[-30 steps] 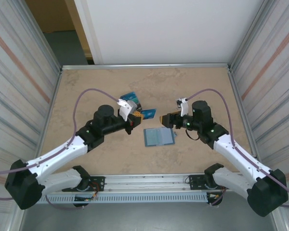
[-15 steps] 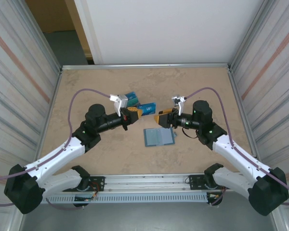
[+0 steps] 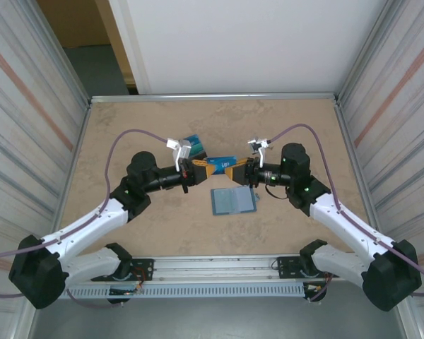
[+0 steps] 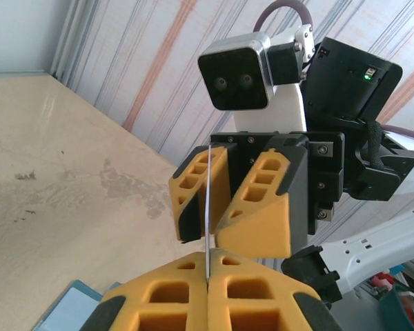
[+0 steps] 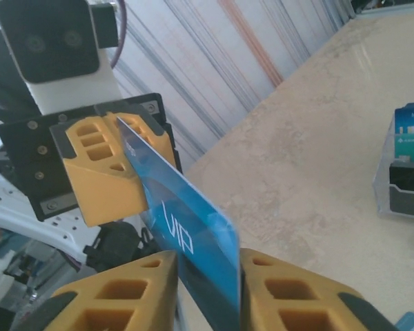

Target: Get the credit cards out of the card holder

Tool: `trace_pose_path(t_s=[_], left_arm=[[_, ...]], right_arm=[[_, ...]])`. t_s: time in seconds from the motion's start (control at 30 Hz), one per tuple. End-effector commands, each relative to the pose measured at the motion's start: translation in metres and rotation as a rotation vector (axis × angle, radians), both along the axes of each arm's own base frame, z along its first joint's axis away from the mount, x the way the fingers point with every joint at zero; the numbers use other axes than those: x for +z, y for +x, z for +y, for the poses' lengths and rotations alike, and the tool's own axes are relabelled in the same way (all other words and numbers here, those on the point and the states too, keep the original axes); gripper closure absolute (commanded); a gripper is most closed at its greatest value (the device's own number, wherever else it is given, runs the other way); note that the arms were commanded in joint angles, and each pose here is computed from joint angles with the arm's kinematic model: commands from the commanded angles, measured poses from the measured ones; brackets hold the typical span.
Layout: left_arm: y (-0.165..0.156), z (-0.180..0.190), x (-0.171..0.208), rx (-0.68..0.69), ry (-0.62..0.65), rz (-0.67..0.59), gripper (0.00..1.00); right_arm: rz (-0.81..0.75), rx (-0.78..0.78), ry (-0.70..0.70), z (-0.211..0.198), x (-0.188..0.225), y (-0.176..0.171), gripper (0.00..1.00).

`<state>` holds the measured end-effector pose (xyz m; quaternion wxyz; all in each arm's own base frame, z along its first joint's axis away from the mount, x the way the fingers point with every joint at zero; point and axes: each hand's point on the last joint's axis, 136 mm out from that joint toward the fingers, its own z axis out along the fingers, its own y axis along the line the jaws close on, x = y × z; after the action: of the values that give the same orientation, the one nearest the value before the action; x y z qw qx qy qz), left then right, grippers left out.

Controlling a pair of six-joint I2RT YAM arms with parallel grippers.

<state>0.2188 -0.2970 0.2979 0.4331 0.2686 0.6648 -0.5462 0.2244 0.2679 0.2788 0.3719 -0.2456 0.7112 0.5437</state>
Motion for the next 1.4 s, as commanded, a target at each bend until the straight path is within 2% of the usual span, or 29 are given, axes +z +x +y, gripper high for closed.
trace_pose_path(t_s=[0.0,0.1,0.23,0.37,0.43,0.53,0.83,1.03,1.1,1.2,1.27,1.3,1.33,1.37], left_arm=[[-0.004,0.0,0.006,-0.028,-0.024,-0.017,1.0],[-0.003,0.001,0.005,-0.027,-0.011,-0.019,1.0],[-0.001,0.004,0.007,-0.017,0.026,-0.048,0.75],[-0.003,0.009,0.014,-0.017,0.105,-0.125,0.45],[-0.006,0.011,0.019,-0.031,0.16,-0.163,0.39],[-0.012,0.01,0.021,-0.086,0.233,-0.197,0.36],[-0.033,-0.011,0.012,-0.323,0.439,-0.215,0.43],[-0.039,-0.026,0.008,-0.402,0.485,-0.234,0.49],[-0.039,-0.028,0.005,-0.415,0.494,-0.223,0.55],[-0.041,-0.029,0.0,-0.441,0.51,-0.204,0.71],[-0.044,-0.029,-0.003,-0.455,0.519,-0.203,0.83],[-0.044,-0.029,-0.005,-0.455,0.523,-0.204,0.93],[-0.044,-0.029,-0.006,-0.455,0.528,-0.205,1.0],[-0.043,-0.029,-0.008,-0.45,0.535,-0.21,1.0]], right_arm=[[-0.08,0.048,0.031,0.002,0.024,-0.01,0.84],[-0.073,0.039,0.008,0.0,0.019,-0.01,0.98],[-0.101,0.038,-0.01,-0.005,0.024,-0.019,1.0],[-0.101,0.029,-0.06,-0.01,0.019,-0.024,1.0],[-0.105,0.045,-0.083,-0.01,0.017,-0.028,1.0],[-0.103,0.081,-0.115,-0.01,0.013,-0.036,1.0],[-0.109,0.19,-0.165,-0.002,0.007,-0.058,1.0],[-0.116,0.224,-0.182,-0.001,0.004,-0.066,1.0],[-0.116,0.224,-0.184,-0.001,0.004,-0.066,1.0],[-0.12,0.222,-0.186,-0.001,0.004,-0.066,1.0],[-0.121,0.218,-0.189,-0.002,0.004,-0.065,1.0],[-0.122,0.217,-0.189,-0.002,0.004,-0.065,1.0],[-0.126,0.213,-0.189,-0.002,0.004,-0.064,0.98],[-0.124,0.204,-0.193,-0.002,0.004,-0.063,0.93]])
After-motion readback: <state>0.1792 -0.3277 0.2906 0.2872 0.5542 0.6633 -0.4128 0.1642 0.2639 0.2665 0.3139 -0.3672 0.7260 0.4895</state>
